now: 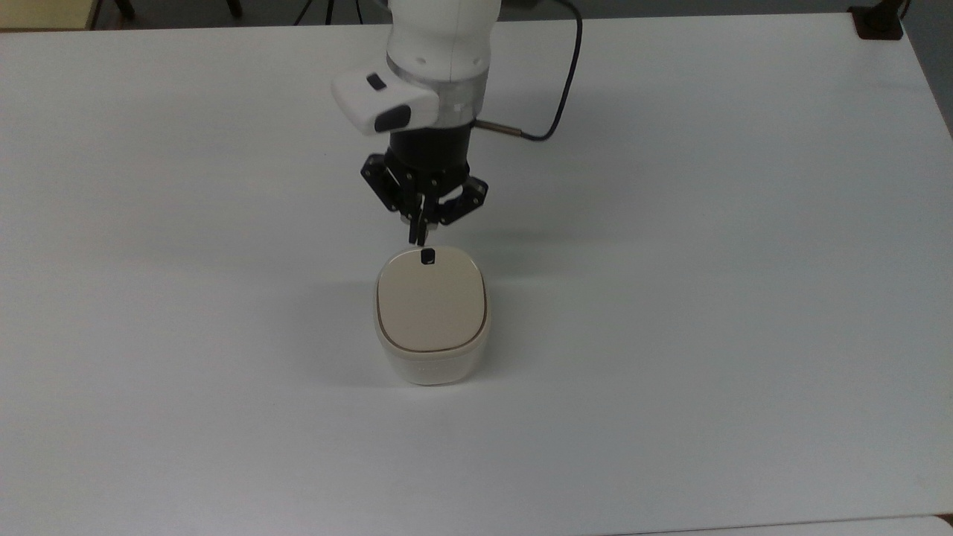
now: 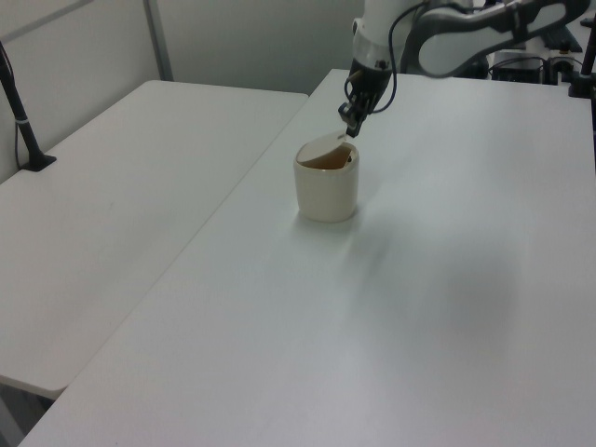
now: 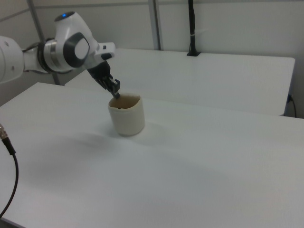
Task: Open the trash bin
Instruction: 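Raise the gripper up and away from the opened bin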
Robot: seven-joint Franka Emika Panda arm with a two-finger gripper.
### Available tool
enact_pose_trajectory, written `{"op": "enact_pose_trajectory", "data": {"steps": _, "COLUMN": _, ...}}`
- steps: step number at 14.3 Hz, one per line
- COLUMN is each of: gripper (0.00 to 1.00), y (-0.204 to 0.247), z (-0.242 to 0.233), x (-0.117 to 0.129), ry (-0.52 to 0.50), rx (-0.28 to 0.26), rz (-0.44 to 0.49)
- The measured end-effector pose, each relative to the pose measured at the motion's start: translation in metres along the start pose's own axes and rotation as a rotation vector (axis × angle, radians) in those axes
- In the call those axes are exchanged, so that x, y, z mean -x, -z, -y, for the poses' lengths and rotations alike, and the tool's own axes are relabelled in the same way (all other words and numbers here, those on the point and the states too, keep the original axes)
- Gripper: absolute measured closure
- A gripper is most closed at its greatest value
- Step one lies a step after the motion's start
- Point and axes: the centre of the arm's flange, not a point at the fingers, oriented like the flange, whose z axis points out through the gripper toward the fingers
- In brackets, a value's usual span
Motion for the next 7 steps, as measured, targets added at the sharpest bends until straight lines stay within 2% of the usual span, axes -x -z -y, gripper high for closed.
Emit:
{"op": "enact_pose_trajectory", "data": {"steps": 1, "gripper": 0.93, "y": 0.011, "z": -0.003, "x": 0.001, "ry": -0.006, "rx": 0.004, "rz": 0.009}}
{"op": "enact_pose_trajectory", "data": {"steps": 3, "gripper": 0.78, "y": 0.029, "z": -0.008, "x": 0.005, "ry": -0.018, "rx": 0.007, "rz": 0.030}}
{"op": "enact_pose_trajectory", "data": {"steps": 5, "gripper": 0.57, "y": 0.042, "z": -0.012, "x": 0.008, "ry": -0.046, "rx": -0.014, "rz": 0.063}}
{"op": "enact_pose_trajectory", "data": {"steps": 7, "gripper": 0.28, "y": 0.061, "z": -0.021, "x": 0.014, "ry": -0.069, "rx": -0.013, "rz": 0.116}}
